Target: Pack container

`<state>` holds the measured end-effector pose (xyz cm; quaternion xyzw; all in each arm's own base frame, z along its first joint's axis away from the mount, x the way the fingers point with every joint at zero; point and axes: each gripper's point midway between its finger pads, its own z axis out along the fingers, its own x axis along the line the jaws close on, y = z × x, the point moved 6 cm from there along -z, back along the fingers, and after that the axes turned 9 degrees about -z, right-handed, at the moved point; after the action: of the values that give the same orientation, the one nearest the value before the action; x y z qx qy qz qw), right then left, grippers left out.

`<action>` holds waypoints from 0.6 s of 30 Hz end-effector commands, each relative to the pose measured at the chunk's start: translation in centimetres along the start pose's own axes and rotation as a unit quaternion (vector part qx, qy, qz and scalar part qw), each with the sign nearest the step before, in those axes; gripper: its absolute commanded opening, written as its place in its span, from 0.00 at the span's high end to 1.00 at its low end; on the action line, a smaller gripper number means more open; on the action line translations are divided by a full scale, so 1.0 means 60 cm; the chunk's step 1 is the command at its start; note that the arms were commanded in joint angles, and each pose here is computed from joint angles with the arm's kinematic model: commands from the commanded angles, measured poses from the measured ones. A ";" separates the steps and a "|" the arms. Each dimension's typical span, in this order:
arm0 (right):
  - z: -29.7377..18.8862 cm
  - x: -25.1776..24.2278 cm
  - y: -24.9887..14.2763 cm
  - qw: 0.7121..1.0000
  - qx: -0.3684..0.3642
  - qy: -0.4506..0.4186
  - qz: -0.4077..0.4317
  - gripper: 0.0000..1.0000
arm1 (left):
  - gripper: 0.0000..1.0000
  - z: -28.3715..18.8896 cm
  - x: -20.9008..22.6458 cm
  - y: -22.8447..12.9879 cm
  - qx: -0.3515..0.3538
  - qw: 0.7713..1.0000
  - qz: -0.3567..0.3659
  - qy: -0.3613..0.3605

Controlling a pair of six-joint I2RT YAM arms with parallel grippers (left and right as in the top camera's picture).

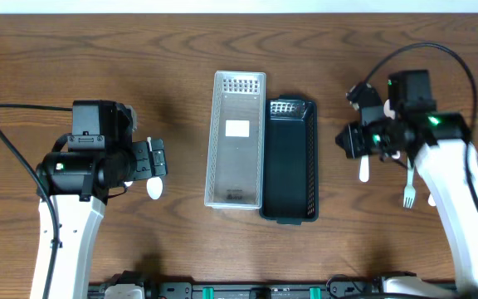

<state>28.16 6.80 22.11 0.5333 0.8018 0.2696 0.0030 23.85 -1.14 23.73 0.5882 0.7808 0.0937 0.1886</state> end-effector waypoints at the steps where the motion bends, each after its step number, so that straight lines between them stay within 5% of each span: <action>1: -0.021 0.054 -0.031 0.997 0.028 0.031 -0.069 0.91 | 0.02 -0.007 -0.003 0.007 -0.008 1.000 0.002 -0.001; 9: -0.038 0.141 -0.103 0.982 0.122 0.081 -0.120 0.89 | 0.02 -0.007 -0.003 0.007 -0.008 1.000 0.002 -0.001; 18: 0.028 0.149 -0.172 0.971 0.192 0.098 -0.107 0.92 | 0.02 -0.007 -0.003 0.007 -0.008 1.000 0.002 -0.001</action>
<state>17.05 12.12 20.07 0.3988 0.8911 0.1740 -0.1290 23.86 -1.13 23.74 0.5882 0.7807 0.0941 0.1888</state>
